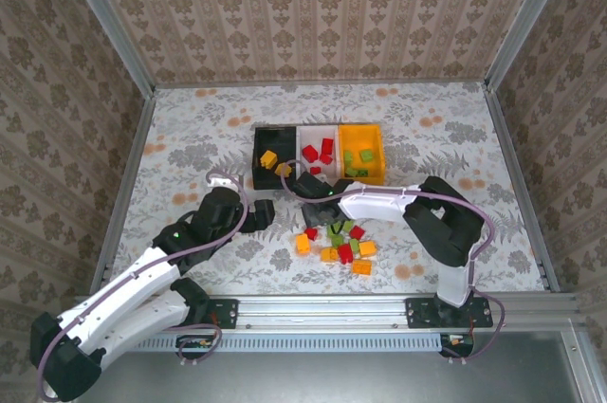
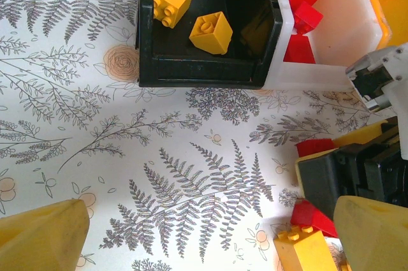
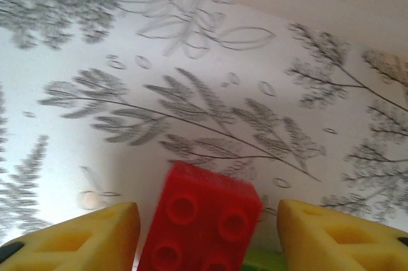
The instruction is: Sort the legos into containers by color
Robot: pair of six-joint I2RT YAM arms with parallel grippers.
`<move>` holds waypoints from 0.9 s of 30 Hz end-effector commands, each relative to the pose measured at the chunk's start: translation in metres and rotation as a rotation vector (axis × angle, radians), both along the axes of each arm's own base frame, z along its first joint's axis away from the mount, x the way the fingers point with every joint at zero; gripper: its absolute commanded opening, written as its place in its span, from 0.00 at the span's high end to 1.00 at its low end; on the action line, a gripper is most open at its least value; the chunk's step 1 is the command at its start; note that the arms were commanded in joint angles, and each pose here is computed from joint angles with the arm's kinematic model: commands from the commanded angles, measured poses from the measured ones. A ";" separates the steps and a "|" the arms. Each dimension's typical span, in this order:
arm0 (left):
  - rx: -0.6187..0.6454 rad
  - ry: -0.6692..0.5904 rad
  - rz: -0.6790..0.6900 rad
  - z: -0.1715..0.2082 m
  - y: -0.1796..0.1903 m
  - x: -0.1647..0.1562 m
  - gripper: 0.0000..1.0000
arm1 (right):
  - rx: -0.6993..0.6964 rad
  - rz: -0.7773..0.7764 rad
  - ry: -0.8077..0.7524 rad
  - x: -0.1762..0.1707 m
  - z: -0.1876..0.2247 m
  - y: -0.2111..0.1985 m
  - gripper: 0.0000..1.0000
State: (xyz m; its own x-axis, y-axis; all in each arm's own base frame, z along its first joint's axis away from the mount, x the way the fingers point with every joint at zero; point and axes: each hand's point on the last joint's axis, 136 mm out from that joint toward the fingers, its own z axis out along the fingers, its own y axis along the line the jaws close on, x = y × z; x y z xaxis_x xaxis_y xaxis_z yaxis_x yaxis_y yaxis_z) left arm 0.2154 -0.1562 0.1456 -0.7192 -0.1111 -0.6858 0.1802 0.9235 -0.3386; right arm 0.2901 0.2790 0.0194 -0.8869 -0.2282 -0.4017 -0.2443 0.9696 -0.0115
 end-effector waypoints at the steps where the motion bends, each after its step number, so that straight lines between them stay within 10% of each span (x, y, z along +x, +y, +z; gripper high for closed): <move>1: -0.023 0.019 0.010 -0.003 0.001 -0.003 0.00 | -0.031 -0.020 0.005 -0.001 0.001 -0.017 0.38; 15: -0.026 0.016 0.001 -0.002 0.001 -0.002 0.00 | 0.069 0.047 -0.018 0.013 0.014 0.017 0.65; 27: -0.030 0.024 -0.018 -0.008 -0.002 -0.004 0.00 | 0.196 0.009 -0.239 0.056 0.124 0.013 0.70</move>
State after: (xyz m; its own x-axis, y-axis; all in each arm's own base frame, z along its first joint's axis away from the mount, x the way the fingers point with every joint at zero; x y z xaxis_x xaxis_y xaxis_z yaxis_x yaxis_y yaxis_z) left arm 0.2122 -0.1596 0.1416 -0.7330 -0.1070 -0.6718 0.1938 0.9138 -0.3570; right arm 0.3211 0.3002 0.1134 -0.7938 -0.1736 -0.5829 -0.2983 0.9463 0.1244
